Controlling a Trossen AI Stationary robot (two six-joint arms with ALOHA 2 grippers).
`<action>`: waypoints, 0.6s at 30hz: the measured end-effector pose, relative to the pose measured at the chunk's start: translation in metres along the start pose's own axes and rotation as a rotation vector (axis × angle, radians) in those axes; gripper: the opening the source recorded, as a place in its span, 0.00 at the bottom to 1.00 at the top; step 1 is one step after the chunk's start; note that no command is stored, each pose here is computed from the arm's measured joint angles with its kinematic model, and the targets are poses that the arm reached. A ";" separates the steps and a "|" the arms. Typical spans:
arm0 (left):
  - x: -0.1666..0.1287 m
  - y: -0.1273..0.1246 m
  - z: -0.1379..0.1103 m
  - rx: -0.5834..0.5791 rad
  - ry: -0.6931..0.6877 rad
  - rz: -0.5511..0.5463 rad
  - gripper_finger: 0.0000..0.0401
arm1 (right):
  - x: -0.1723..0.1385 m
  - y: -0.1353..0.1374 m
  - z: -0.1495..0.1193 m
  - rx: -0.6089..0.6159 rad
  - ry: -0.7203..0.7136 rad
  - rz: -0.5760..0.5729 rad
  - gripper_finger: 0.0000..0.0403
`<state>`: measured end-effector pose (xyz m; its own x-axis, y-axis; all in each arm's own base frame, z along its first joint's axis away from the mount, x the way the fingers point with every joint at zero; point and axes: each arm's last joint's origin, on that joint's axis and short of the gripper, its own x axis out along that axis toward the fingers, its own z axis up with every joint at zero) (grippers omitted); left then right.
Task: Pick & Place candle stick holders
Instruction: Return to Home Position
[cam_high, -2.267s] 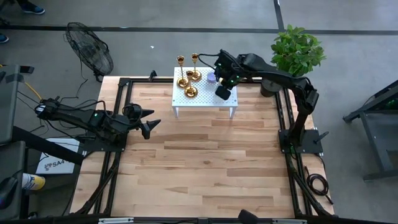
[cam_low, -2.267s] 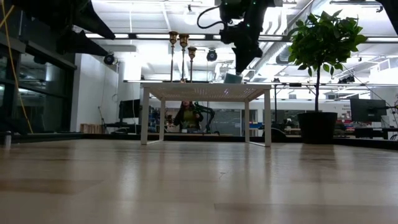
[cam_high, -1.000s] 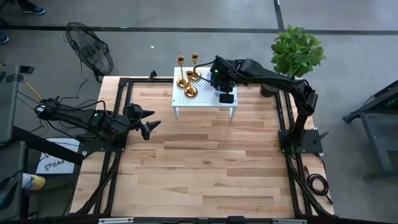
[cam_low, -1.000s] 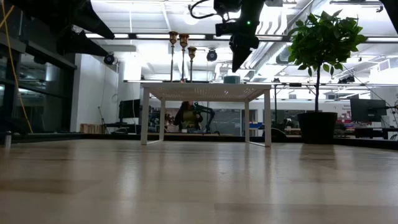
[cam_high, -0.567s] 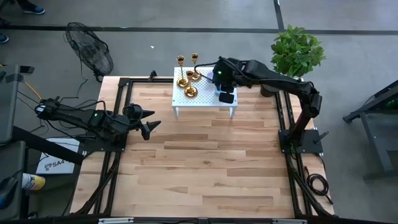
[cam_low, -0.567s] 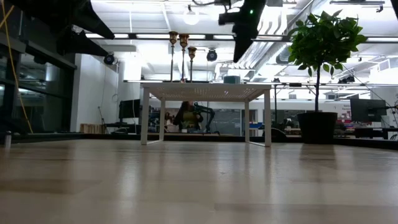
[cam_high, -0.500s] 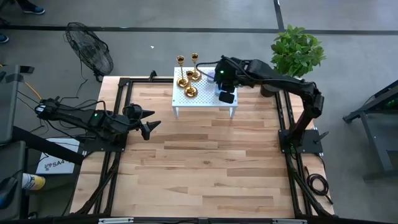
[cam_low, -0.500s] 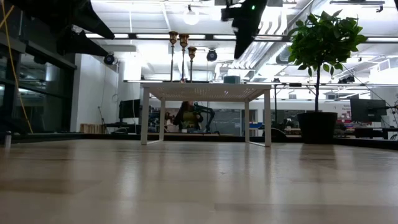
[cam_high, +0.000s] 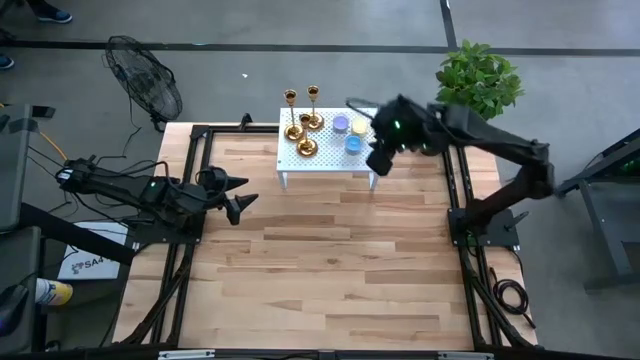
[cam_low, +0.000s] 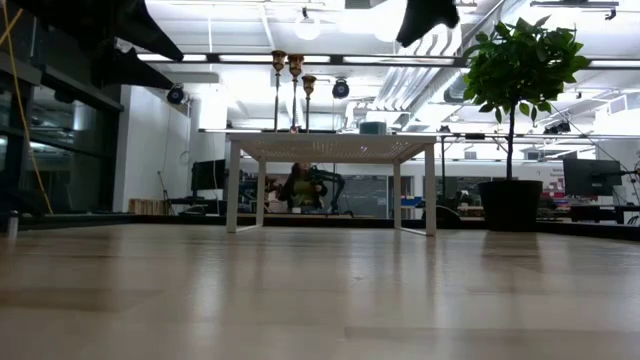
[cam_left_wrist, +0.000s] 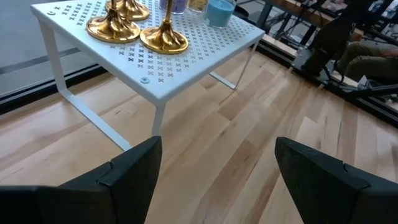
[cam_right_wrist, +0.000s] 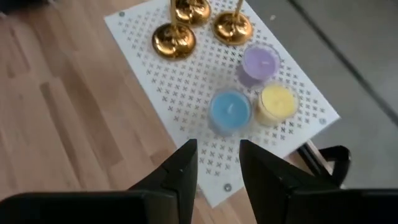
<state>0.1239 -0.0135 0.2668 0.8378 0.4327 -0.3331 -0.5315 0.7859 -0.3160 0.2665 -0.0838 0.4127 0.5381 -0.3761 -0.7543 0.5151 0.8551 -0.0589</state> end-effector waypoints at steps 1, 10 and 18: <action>0.000 0.000 0.000 0.002 0.001 0.001 0.77 | -0.001 0.005 -0.008 -0.002 -0.012 -0.018 0.28; 0.000 0.000 0.000 0.009 0.002 0.001 0.77 | 0.027 0.041 -0.103 0.203 -0.255 0.225 0.28; 0.000 0.000 0.000 0.009 0.002 0.001 0.77 | 0.053 0.049 -0.170 0.457 -0.374 0.651 0.28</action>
<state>0.1240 -0.0135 0.2666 0.8372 0.4320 -0.3354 -0.5308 0.7895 -0.3080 0.2068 -0.0010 0.2593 0.9601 -0.0244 -0.2786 0.2035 0.7442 0.6362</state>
